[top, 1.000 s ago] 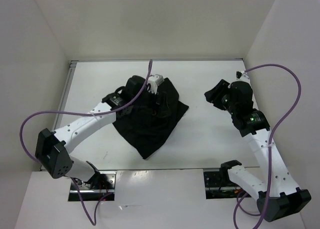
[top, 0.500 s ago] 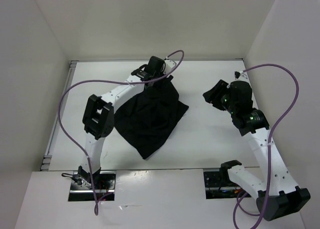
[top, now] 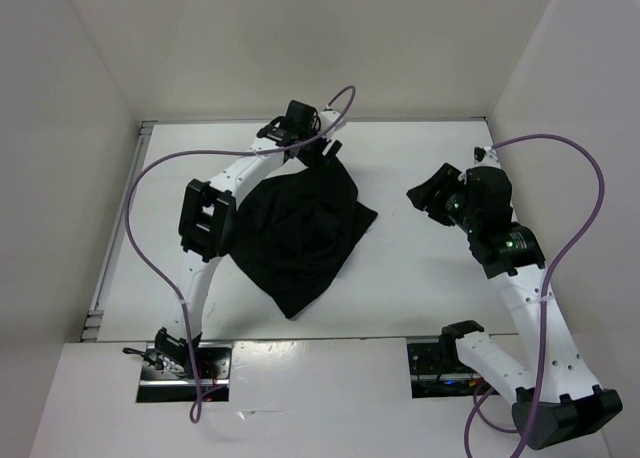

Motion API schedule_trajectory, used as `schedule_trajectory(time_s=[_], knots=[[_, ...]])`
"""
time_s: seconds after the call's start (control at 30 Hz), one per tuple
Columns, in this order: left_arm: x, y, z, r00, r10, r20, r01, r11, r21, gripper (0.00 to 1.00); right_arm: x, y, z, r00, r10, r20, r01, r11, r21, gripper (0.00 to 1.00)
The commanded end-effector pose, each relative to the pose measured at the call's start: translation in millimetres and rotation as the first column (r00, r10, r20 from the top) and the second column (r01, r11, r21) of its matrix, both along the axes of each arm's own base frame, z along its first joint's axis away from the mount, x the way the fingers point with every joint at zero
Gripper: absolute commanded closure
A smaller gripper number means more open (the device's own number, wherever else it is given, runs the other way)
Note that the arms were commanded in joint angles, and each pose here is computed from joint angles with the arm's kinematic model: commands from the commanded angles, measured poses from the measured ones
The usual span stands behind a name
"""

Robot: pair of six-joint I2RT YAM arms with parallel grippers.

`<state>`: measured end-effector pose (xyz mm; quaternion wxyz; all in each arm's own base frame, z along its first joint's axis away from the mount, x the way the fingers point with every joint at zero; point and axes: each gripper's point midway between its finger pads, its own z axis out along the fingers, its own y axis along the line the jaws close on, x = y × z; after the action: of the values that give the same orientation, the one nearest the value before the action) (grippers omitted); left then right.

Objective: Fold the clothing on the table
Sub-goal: Grab the skirt from the pile, then move the skirt to the center of the board

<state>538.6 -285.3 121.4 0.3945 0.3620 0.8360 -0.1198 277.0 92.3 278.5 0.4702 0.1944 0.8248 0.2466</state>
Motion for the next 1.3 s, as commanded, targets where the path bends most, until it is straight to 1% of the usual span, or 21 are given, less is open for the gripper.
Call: schedule_trajectory(time_s=[0.0,0.13,0.2,0.33,0.43,0.5,0.53,0.57,0.6,0.67,0.7,0.73,0.8,0.83,0.87,0.93,0.97,1.03,1.07,1.17,1.27], knots=[[-15,-30,1,0.988,-0.145,-0.049,0.139,0.985,-0.101,0.19,-1,-1,-4,1.000,-0.002,-0.019,0.002,1.000,0.006,0.44],[-15,-31,-27,0.986,-0.138,-0.095,0.129,0.987,-0.092,0.19,3,-3,-9,0.999,-0.011,-0.037,0.011,1.000,0.003,0.44],[-12,-27,-40,0.988,-0.100,-0.119,0.092,0.993,-0.075,0.19,4,-3,-6,1.000,-0.007,-0.026,0.007,1.000,-0.004,0.44],[-5,-24,-59,0.990,-0.064,-0.126,0.058,0.997,-0.050,0.20,7,-4,-6,1.000,-0.002,-0.031,0.001,1.000,-0.017,0.44],[0,-25,-68,0.991,-0.043,-0.129,0.037,0.998,-0.054,0.23,7,-3,-2,1.000,0.014,-0.020,-0.014,1.000,-0.019,0.44],[0,-27,-73,0.990,-0.031,-0.139,0.022,0.998,-0.064,0.27,9,-1,-3,1.000,0.022,-0.021,-0.023,1.000,-0.015,0.44],[0,-27,-73,0.990,-0.031,-0.139,0.022,0.998,-0.064,0.32,9,-1,-3,1.000,0.022,-0.021,-0.023,1.000,-0.014,0.44],[1,-27,-77,0.989,-0.025,-0.147,0.015,0.998,-0.067,0.54,10,0,-5,0.999,0.022,-0.030,-0.023,1.000,-0.016,0.44],[2,-28,-78,0.987,-0.017,-0.159,0.006,0.998,-0.070,0.66,10,2,-5,0.999,0.033,-0.031,-0.034,0.999,-0.010,0.44],[2,-31,-73,0.984,-0.012,-0.177,-0.003,0.997,-0.081,1.00,12,4,-6,0.998,0.044,-0.033,-0.044,0.999,-0.005,0.44],[-7,-33,-71,0.974,-0.022,-0.224,0.001,0.996,-0.093,1.00,13,4,-4,0.999,0.044,-0.023,-0.045,0.999,-0.003,0.44],[-1,-41,-40,0.982,-0.051,-0.183,0.026,0.990,-0.137,1.00,12,6,-9,0.998,0.054,-0.035,-0.054,0.999,0.000,0.44],[-14,-63,1,0.983,-0.101,-0.153,0.072,0.980,-0.183,1.00,17,9,-15,0.998,0.060,-0.035,-0.060,0.998,0.015,0.44],[-16,-72,27,0.986,-0.126,-0.107,0.101,0.972,-0.214,1.00,17,12,-18,0.997,0.066,-0.038,-0.065,0.997,0.028,0.44],[-25,-78,57,0.986,-0.145,-0.077,0.123,0.963,-0.241,1.00,18,12,-20,0.997,0.066,-0.034,-0.065,0.997,0.029,0.44],[-48,-95,92,0.975,-0.216,-0.051,0.193,0.940,-0.282,1.00,18,13,-24,0.996,0.074,-0.038,-0.073,0.997,0.032,0.44],[-55,-94,122,0.973,-0.232,-0.006,0.219,0.926,-0.307,1.00,21,12,-31,0.997,0.057,-0.054,-0.055,0.998,0.032,0.44],[-75,-100,151,0.964,-0.267,0.002,0.250,0.901,-0.354,1.00,24,5,-36,0.998,0.025,-0.055,-0.024,1.000,0.019,0.44],[-85,-97,180,0.962,-0.270,0.035,0.262,0.887,-0.381,1.00,24,1,-42,0.998,0.007,-0.066,-0.007,1.000,0.008,0.44],[-109,-93,207,0.961,-0.278,0.003,0.251,0.861,-0.443,1.00,29,-9,-51,0.995,-0.050,-0.085,0.051,0.999,0.005,0.44],[-123,-80,227,0.961,-0.275,-0.025,0.228,0.840,-0.492,0.99,34,-14,-55,0.993,-0.076,-0.094,0.077,0.997,0.005,0.40]])
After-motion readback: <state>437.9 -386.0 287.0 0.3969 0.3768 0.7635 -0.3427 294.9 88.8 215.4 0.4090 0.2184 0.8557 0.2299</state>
